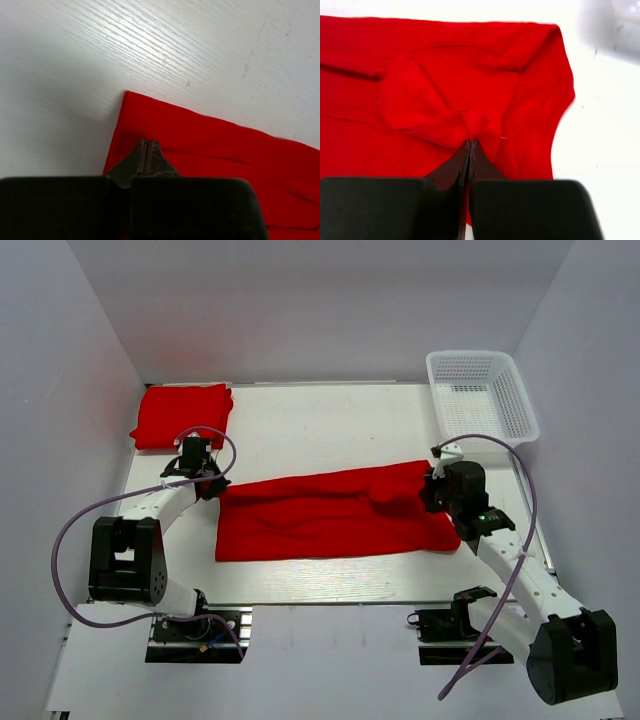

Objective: Fold and stack the t-shirts
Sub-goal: Fold the other side of the tshirt into a rectangle, then rotate the tshirt 90 degrees, then grab the bottom of the folded rectangular tshirt with both arms, then fold the folded rectangular tshirt in 1/3 of the way

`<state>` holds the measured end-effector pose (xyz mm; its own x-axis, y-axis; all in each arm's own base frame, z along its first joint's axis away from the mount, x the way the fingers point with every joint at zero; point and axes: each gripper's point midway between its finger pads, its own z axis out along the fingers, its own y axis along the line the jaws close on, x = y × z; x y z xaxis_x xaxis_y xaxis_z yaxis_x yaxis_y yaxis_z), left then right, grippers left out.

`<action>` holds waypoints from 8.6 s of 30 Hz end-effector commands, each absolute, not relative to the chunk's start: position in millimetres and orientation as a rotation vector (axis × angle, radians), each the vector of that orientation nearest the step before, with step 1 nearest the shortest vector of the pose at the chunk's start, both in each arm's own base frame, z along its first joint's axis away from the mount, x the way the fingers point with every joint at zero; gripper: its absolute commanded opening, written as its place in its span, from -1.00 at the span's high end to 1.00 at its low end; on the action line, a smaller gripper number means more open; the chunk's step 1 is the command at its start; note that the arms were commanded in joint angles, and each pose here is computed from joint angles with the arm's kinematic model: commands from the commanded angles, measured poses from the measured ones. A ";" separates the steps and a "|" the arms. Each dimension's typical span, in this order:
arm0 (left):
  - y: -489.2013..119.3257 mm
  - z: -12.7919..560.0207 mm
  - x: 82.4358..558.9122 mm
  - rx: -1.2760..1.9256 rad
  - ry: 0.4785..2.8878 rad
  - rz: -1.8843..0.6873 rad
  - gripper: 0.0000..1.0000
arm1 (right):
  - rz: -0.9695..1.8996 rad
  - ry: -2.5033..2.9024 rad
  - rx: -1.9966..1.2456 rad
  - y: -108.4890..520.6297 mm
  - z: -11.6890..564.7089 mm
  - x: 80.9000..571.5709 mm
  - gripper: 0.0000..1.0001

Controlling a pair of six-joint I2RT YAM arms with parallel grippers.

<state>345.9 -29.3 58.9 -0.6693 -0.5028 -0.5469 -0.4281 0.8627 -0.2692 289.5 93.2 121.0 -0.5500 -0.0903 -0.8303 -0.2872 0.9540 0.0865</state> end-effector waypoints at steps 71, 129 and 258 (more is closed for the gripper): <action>-54.7 66.7 222.1 -0.574 2.794 0.092 -0.52 | 0.183 2.584 0.396 77.5 38.6 271.1 -0.81; -175.1 186.0 214.1 -0.068 2.567 -0.044 -1.00 | 0.549 2.332 -0.323 274.0 147.0 442.1 -0.81; -243.6 119.3 258.8 -0.062 2.584 -0.373 1.00 | 0.764 2.588 -0.216 214.1 98.8 267.7 1.00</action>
